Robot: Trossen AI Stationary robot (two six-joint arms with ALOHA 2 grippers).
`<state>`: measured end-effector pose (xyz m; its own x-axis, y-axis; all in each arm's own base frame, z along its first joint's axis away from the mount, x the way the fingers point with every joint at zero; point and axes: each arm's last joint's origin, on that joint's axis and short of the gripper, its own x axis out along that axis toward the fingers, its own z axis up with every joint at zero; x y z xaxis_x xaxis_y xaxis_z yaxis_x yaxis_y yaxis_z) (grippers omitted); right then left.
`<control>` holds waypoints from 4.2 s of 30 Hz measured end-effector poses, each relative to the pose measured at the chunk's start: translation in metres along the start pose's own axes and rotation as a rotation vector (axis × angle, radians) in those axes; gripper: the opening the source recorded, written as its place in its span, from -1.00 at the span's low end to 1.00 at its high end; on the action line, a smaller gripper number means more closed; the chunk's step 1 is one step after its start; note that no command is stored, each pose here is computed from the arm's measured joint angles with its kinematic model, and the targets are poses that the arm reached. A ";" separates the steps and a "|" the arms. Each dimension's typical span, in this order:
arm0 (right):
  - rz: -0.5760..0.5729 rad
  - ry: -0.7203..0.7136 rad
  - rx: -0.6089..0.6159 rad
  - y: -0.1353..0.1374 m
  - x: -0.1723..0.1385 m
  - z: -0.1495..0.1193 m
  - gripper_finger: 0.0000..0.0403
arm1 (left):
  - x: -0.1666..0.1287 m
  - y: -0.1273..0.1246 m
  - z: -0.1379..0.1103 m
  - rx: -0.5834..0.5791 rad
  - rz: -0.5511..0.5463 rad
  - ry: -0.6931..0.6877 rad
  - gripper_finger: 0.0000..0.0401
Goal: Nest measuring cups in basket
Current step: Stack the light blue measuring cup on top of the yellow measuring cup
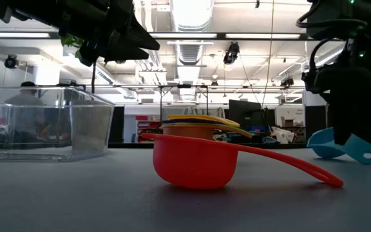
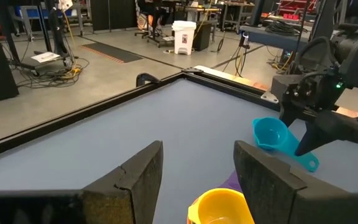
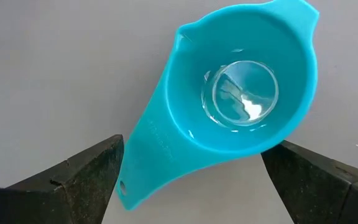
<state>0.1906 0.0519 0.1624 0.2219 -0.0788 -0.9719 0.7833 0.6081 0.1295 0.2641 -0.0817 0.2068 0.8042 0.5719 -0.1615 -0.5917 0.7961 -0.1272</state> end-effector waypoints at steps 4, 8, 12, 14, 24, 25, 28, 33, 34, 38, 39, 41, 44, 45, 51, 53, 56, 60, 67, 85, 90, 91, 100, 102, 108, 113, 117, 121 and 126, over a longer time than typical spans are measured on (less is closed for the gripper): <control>0.009 -0.004 0.000 0.001 -0.003 0.001 0.82 | 0.000 0.000 0.000 0.000 0.000 0.000 -0.10; -0.025 0.007 -0.013 0.000 -0.010 0.002 0.82 | 0.000 0.000 0.000 0.000 0.000 0.000 -0.10; -0.105 -0.011 -0.032 -0.003 -0.024 0.005 0.82 | 0.000 0.000 0.000 0.000 0.000 0.000 -0.10; -0.121 -0.042 -0.050 -0.004 -0.031 0.006 0.82 | 0.000 0.000 0.000 0.002 0.000 0.000 -0.10; -0.080 -0.362 -0.183 -0.008 -0.059 -0.003 0.82 | -0.001 -0.002 0.002 -0.033 -0.040 -0.002 -0.10; -0.078 -0.400 -0.196 -0.009 -0.062 -0.005 0.82 | -0.001 -0.002 0.002 -0.026 -0.042 -0.006 -0.10; -0.067 -0.488 -0.231 -0.011 -0.069 -0.010 0.82 | -0.001 -0.002 0.003 -0.007 -0.043 -0.010 -0.10; -0.074 -0.573 -0.274 -0.018 -0.072 -0.015 0.82 | -0.001 -0.003 0.003 -0.048 -0.045 -0.012 -0.10; -0.078 -0.577 -0.278 -0.020 -0.071 -0.015 0.82 | -0.001 -0.003 0.003 -0.063 -0.046 -0.011 -0.10; -0.099 -0.573 -0.298 -0.024 -0.065 -0.017 0.82 | -0.002 -0.006 0.007 -0.088 -0.054 -0.017 -0.10; -0.104 -0.571 -0.301 -0.026 -0.063 -0.018 0.82 | -0.002 -0.007 0.009 -0.094 -0.055 -0.022 -0.10; -0.116 -0.568 -0.306 -0.028 -0.060 -0.019 0.82 | -0.001 -0.010 0.015 -0.085 -0.059 -0.032 -0.10; -0.135 -0.575 -0.312 -0.031 -0.056 -0.020 0.82 | 0.000 -0.017 0.027 -0.060 -0.066 -0.055 -0.10; -0.140 -0.575 -0.314 -0.031 -0.054 -0.020 0.82 | 0.000 -0.019 0.031 -0.048 -0.068 -0.063 -0.10; -0.161 -0.568 -0.325 -0.036 -0.048 -0.022 0.82 | 0.001 -0.028 0.050 0.007 -0.072 -0.090 -0.10; -0.167 -0.565 -0.324 -0.037 -0.046 -0.022 0.82 | 0.001 -0.027 0.050 0.015 -0.070 -0.084 -0.10; -0.166 -0.564 -0.314 -0.038 -0.045 -0.023 0.82 | 0.001 -0.025 0.044 0.006 -0.064 -0.074 -0.10; -0.148 -0.560 -0.293 -0.039 -0.046 -0.023 0.82 | 0.001 -0.023 0.039 -0.015 -0.060 -0.065 -0.10; -0.100 -0.541 -0.206 -0.039 -0.047 -0.023 0.82 | 0.001 -0.023 0.040 -0.024 -0.059 -0.070 -0.10; -0.009 -0.388 0.044 -0.014 -0.024 -0.027 0.81 | 0.001 -0.003 0.008 -0.049 -0.032 -0.027 -0.10; -0.017 -0.296 0.067 -0.001 -0.018 -0.028 0.81 | 0.001 -0.002 0.006 -0.061 -0.033 -0.027 -0.10; -0.022 -0.281 0.068 0.002 -0.018 -0.028 0.81 | 0.001 -0.002 0.006 -0.059 -0.033 -0.028 -0.10; -0.091 -0.161 0.080 0.030 -0.005 -0.028 0.82 | 0.001 -0.002 0.006 -0.043 -0.033 -0.028 -0.10; -0.125 -0.140 0.092 0.033 -0.002 -0.029 0.82 | 0.001 -0.002 0.006 -0.038 -0.033 -0.028 -0.10; -0.199 -0.123 0.128 0.034 0.004 -0.030 0.82 | 0.001 -0.002 0.006 -0.025 -0.033 -0.028 -0.10; -0.199 -0.136 0.136 0.034 0.004 -0.030 0.82 | 0.001 -0.001 0.006 -0.011 -0.032 -0.029 -0.10; -0.201 -0.147 0.132 0.034 0.004 -0.029 0.75 | 0.001 -0.002 0.006 -0.015 -0.033 -0.031 -0.10; -0.210 -0.146 0.119 0.032 0.005 -0.028 0.51 | 0.001 -0.002 0.007 -0.018 -0.034 -0.033 -0.10; -0.213 -0.143 0.076 0.032 0.005 -0.028 0.10 | 0.001 -0.002 0.007 -0.021 -0.034 -0.035 -0.10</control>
<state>0.2007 0.0929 0.1557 0.1230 -0.3124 -0.9420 0.8610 0.5056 -0.0553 0.2663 -0.0812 0.2135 0.8254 0.5512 -0.1223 -0.5644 0.8114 -0.1522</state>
